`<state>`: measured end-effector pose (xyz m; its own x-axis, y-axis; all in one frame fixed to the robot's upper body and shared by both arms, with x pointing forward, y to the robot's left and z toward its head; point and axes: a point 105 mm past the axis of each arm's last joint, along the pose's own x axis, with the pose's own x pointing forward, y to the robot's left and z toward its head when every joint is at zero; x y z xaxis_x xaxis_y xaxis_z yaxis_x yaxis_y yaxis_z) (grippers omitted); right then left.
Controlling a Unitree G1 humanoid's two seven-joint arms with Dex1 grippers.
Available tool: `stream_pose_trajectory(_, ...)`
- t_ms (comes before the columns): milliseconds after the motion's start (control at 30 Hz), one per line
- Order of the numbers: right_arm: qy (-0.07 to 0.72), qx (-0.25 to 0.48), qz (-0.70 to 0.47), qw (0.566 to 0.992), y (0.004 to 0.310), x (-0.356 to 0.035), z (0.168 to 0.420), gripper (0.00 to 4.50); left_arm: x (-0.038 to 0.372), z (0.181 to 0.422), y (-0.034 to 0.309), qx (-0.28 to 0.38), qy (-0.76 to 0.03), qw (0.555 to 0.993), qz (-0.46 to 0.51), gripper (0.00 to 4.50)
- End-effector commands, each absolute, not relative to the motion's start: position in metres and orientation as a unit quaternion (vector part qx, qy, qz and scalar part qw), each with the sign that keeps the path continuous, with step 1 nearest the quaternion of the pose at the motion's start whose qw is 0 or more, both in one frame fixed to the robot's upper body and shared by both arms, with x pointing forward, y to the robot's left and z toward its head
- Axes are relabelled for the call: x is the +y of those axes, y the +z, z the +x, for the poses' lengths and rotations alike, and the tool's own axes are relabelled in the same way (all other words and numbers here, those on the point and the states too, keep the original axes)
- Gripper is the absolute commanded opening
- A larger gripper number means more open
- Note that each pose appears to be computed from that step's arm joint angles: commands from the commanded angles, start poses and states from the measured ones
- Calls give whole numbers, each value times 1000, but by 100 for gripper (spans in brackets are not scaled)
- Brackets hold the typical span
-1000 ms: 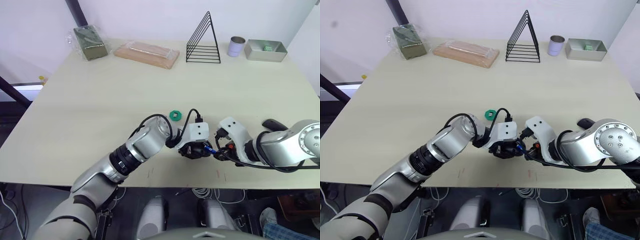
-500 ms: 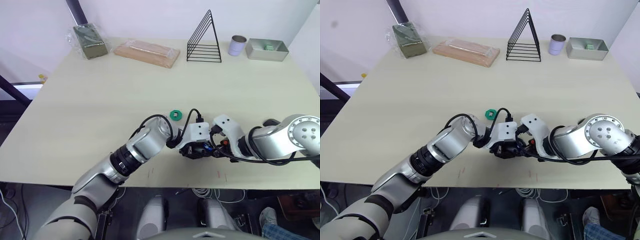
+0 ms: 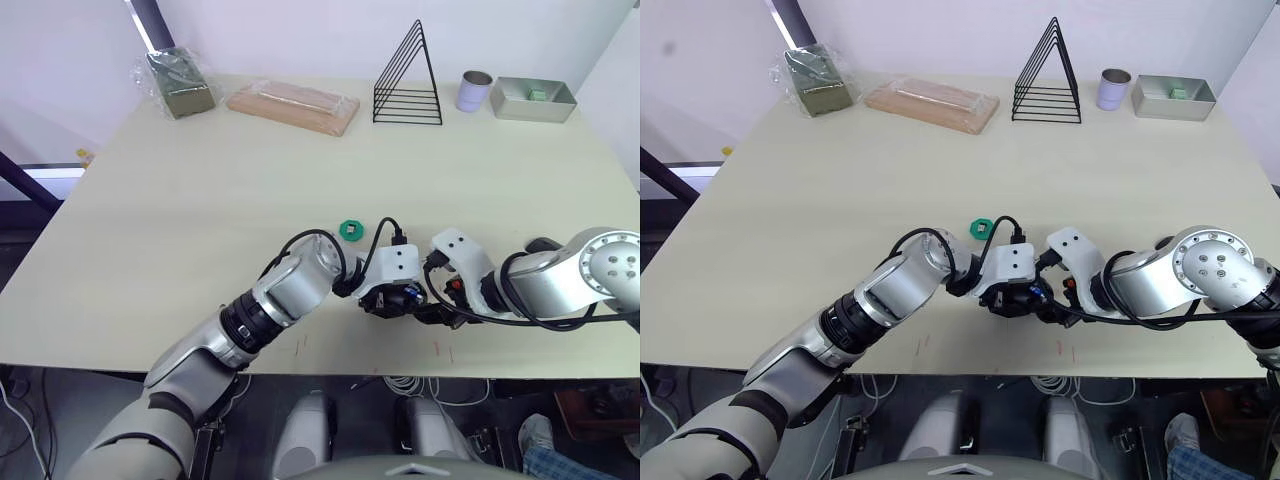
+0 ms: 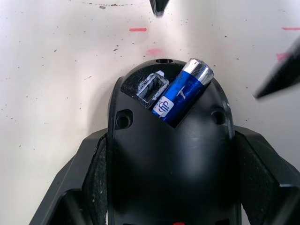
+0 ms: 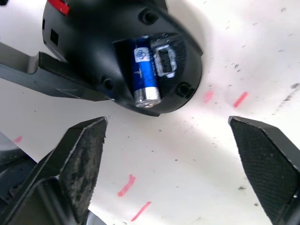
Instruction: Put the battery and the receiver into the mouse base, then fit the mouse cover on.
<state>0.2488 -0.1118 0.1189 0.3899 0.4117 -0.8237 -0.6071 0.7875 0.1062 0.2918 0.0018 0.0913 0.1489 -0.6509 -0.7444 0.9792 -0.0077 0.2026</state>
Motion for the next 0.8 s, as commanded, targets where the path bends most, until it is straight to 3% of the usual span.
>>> stream_pose_trajectory(33,319,426,-98,841,135,-114,241,447,1,283,78,248,-619,653,360,292)
stream_pose_trajectory(300,324,358,-146,864,135,-123,226,447,1,284,78,248,-618,653,360,292)
stream_pose_trajectory(367,330,312,-164,875,134,-122,226,447,1,285,78,248,-618,653,361,292)
stream_pose_trajectory(433,375,253,-120,884,139,-110,217,447,1,284,77,248,-618,652,361,292)
stream_pose_trajectory(533,370,172,-103,907,146,-114,218,447,2,285,77,249,-618,652,362,292)
stream_pose_trajectory(800,391,101,-66,912,129,-121,208,447,3,285,78,249,-619,650,364,292)
